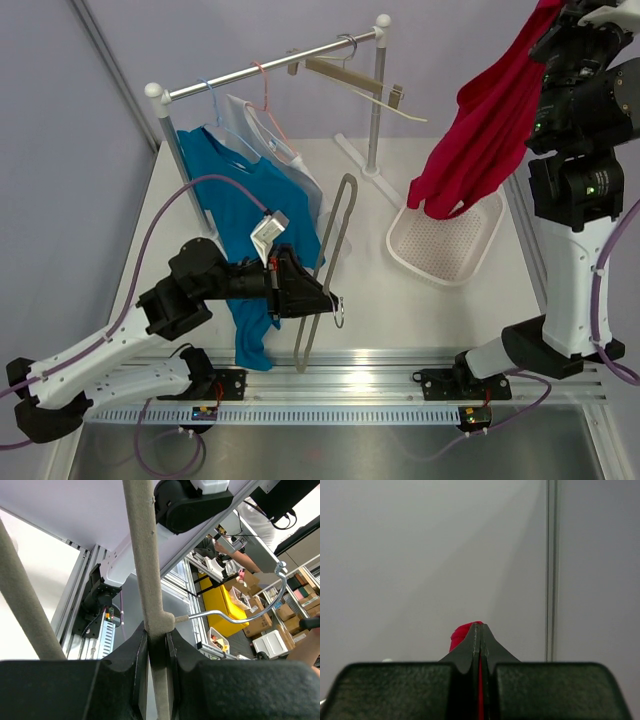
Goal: Remove the t-shirt from the hanger
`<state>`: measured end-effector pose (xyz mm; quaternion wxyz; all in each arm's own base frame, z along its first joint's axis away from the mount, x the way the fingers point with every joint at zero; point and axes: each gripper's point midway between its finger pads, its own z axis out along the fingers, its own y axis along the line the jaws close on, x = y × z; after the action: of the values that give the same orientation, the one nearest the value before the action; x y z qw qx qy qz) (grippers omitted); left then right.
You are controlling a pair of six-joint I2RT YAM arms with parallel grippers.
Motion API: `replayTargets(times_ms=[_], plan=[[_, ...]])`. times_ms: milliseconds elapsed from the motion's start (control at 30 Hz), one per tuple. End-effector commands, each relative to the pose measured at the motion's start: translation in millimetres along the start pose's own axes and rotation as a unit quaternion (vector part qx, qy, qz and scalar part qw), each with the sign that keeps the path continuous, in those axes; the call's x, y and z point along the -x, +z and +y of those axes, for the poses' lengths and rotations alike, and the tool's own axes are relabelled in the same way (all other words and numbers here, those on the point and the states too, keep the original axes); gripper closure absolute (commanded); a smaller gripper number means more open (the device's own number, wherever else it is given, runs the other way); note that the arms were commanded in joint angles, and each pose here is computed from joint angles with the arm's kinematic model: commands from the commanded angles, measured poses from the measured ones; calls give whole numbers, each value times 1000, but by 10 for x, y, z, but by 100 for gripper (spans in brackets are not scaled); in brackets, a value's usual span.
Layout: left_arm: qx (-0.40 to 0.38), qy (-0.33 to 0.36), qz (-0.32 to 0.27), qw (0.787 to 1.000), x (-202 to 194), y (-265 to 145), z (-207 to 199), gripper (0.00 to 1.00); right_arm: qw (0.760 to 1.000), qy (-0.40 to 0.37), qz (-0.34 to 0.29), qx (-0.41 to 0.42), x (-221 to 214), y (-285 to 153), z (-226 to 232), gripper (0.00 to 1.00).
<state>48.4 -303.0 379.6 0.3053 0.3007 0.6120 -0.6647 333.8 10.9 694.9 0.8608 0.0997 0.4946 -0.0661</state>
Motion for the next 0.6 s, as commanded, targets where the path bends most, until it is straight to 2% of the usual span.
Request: replayTargets(times_ms=[0, 67, 100, 167, 200, 233, 267, 300, 333, 367, 400, 467, 500, 567], plan=[[-17, 37, -42, 998, 306, -30, -214, 100, 1000, 4, -7, 8, -56, 14, 14, 100], [-14, 39, -46, 998, 328, -31, -211, 100, 1000, 15, -15, 1, -34, -51, -38, 100], [-10, 39, -52, 998, 346, -38, -203, 100, 1000, 5, 9, 4, -305, -48, 8, 100], [2, 35, -50, 998, 327, -50, -158, 100, 1000, 24, 3, 1, -295, -158, -47, 100], [9, 33, -54, 998, 340, -50, -135, 100, 999, 15, 31, 4, -610, -187, -11, 100], [14, 33, -56, 998, 350, -56, -121, 100, 999, 25, 27, 3, -587, -269, -52, 100], [18, 34, -61, 997, 385, -62, -125, 100, 998, 37, 41, 6, -740, -313, -26, 100], [23, 35, -68, 997, 423, -62, -120, 100, 996, 24, 83, 11, -1187, -392, 23, 100], [26, 33, -69, 997, 443, -51, -114, 100, 995, 51, 84, 6, -1234, -491, -3, 100], [24, 34, -77, 996, 515, -51, -160, 100, 993, 53, 103, 5, -1472, -564, 6, 100], [28, 34, -86, 995, 569, -47, -163, 100, 989, 40, 142, 6, -1975, -701, 28, 100], [30, 26, -102, 994, 671, -25, -180, 100, 983, 74, 168, 0, -2306, -881, 33, 100], [31, 23, -112, 993, 718, -11, -181, 100, 976, 64, 207, 0, -2720, -1057, 35, 100], [18, 13, -132, 991, 827, 27, -232, 100, 969, 80, 235, -4, -3000, -1233, 28, 100]])
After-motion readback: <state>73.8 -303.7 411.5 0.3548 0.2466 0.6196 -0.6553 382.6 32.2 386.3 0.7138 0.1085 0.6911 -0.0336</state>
